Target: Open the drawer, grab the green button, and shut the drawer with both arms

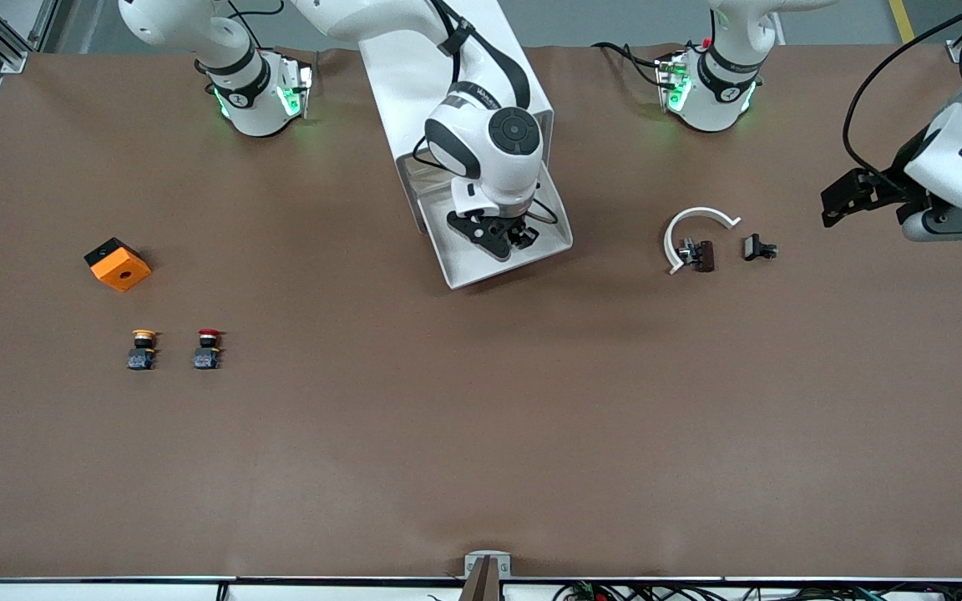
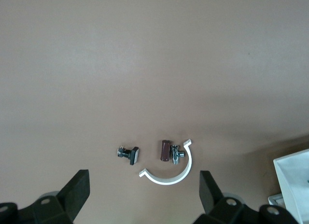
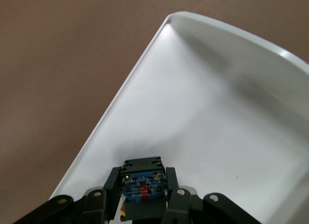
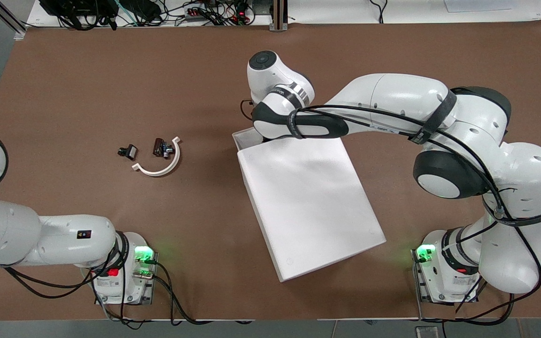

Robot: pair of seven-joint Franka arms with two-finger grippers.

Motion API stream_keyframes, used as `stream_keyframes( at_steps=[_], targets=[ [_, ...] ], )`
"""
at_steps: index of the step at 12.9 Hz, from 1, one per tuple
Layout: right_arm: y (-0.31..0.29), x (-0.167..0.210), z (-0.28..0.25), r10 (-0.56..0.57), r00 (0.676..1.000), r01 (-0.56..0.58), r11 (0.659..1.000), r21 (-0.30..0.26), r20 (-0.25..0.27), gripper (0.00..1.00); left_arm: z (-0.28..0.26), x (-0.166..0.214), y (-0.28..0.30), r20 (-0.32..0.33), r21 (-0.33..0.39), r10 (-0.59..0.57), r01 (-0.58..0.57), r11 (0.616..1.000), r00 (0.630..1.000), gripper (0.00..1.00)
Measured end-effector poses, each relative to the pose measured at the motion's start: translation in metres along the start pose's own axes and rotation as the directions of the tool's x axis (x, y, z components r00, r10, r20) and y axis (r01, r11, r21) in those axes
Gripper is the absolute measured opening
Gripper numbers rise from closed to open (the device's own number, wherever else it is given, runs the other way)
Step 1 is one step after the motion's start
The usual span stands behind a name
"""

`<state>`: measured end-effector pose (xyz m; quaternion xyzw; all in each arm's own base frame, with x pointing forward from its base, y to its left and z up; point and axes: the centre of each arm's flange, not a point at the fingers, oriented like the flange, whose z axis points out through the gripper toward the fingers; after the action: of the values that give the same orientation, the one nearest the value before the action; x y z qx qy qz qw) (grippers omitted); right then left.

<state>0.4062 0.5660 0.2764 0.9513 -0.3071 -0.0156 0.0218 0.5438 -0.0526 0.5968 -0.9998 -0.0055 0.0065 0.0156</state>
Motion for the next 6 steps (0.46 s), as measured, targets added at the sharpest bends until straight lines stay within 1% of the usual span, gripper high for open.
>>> stream_keyframes(
  at_steps=[3,6],
  targets=[
    [-0.001,0.004,-0.002,0.006,1.0,-0.006,1.0,0.005,-0.001,0.41,0.024,0.023,0.004,-0.027,-0.011,0.006,-0.006,1.0,1.0,1.0],
    [-0.011,0.034,-0.027,0.047,0.999,-0.047,0.998,0.038,0.003,0.41,0.074,0.054,0.033,-0.045,-0.032,0.051,-0.053,0.998,0.998,1.0]
  ],
)
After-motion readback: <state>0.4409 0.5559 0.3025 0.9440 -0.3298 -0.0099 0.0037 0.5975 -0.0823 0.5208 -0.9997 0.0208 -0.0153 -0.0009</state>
